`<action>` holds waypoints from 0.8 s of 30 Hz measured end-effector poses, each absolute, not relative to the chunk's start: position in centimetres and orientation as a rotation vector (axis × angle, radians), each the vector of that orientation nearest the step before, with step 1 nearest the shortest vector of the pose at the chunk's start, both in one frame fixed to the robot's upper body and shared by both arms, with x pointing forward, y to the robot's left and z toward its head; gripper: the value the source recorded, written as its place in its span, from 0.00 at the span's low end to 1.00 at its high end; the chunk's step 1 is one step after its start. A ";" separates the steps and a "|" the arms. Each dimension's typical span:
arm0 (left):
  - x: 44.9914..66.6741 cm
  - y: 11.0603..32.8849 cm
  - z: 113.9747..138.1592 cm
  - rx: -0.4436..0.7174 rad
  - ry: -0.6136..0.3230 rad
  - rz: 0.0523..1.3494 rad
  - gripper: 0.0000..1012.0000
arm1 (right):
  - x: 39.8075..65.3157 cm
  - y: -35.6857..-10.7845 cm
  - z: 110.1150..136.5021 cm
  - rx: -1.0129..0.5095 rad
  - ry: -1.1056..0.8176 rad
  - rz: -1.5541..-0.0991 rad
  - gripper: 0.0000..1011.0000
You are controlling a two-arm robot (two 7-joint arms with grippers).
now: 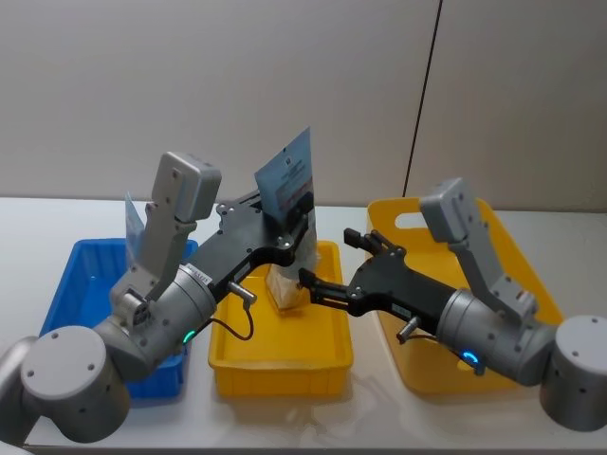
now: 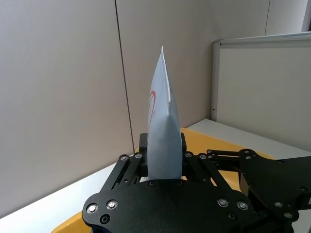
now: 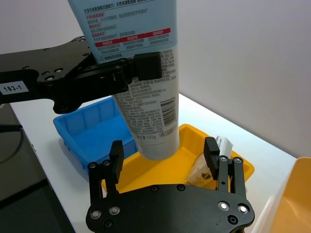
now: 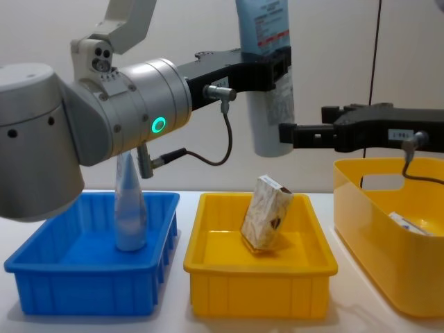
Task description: Bimanual collaborative sorting of washing and personal care products
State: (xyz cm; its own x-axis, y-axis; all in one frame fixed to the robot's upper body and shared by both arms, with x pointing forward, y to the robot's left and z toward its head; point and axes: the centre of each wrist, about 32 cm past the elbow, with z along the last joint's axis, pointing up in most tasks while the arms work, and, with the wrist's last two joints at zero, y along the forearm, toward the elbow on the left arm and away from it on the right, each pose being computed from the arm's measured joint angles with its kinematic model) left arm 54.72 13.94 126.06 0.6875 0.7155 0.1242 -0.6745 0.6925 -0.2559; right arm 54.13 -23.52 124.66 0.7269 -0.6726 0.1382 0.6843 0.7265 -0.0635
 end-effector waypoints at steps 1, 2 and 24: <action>54.7 13.9 126.1 -0.196 -0.222 0.783 0.26 | 54.2 -23.5 124.7 -0.116 -0.108 -0.745 0.99; 54.7 13.9 126.1 -0.196 -0.222 0.783 0.26 | 54.4 -23.4 124.8 -0.121 -0.109 -0.738 0.99; 54.7 13.9 126.1 -0.196 -0.221 0.784 0.26 | 57.2 -21.7 125.3 -0.189 -0.133 -0.673 0.99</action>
